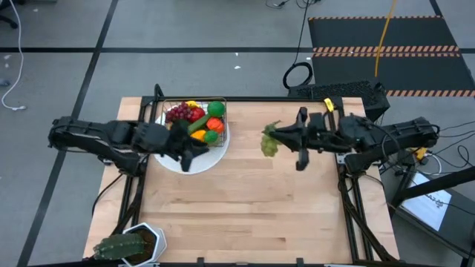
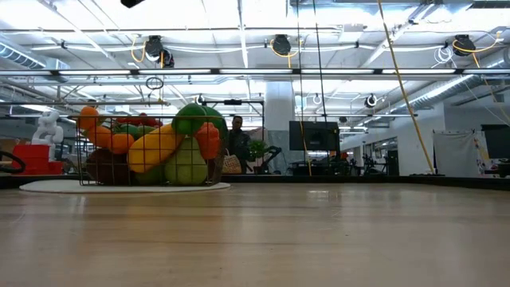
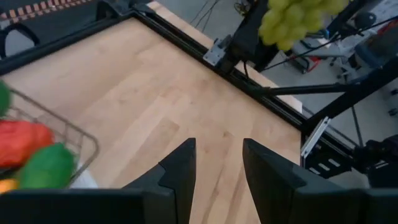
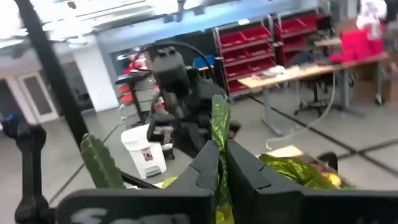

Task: Build produce basket
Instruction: Put the green grapes into the wired basket

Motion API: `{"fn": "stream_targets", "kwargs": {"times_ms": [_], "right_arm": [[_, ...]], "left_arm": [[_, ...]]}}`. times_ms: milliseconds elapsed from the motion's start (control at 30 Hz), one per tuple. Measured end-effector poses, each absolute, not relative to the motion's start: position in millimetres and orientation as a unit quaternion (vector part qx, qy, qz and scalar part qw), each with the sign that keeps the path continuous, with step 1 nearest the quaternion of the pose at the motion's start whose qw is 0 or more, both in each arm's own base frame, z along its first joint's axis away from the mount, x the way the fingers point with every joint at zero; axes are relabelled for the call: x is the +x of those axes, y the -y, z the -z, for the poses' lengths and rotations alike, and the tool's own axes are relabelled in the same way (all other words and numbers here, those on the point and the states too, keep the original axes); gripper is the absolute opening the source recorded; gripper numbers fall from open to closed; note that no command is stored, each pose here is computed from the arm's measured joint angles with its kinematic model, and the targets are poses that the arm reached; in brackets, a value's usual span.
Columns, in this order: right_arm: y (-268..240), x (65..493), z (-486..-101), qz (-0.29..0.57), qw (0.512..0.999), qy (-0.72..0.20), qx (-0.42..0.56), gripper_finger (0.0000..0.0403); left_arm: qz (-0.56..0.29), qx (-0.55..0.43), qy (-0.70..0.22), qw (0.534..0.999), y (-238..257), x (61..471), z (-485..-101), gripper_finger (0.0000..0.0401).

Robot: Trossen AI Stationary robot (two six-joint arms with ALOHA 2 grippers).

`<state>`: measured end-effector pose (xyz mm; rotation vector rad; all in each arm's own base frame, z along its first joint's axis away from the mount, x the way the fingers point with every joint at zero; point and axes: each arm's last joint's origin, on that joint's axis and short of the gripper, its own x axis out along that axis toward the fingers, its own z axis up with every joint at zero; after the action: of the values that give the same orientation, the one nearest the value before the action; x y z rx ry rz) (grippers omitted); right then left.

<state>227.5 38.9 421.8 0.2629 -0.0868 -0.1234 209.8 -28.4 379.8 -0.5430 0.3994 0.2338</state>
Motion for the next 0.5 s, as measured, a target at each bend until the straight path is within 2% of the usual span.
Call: {"fn": "stream_targets", "kwargs": {"times_ms": [233,500], "right_arm": [[-14.2,250.8,-407.2,0.119,0.955,0.037,0.271,0.0006],[12.8,280.8,-381.7,0.178,0.872,0.040,0.455,0.0006]], "left_arm": [[-0.122,-0.258,-0.176,0.942,14.0,157.0,-396.3,0.0131],[-0.118,-0.218,-0.173,0.953,6.8,112.2,-401.4,0.0131]]}}
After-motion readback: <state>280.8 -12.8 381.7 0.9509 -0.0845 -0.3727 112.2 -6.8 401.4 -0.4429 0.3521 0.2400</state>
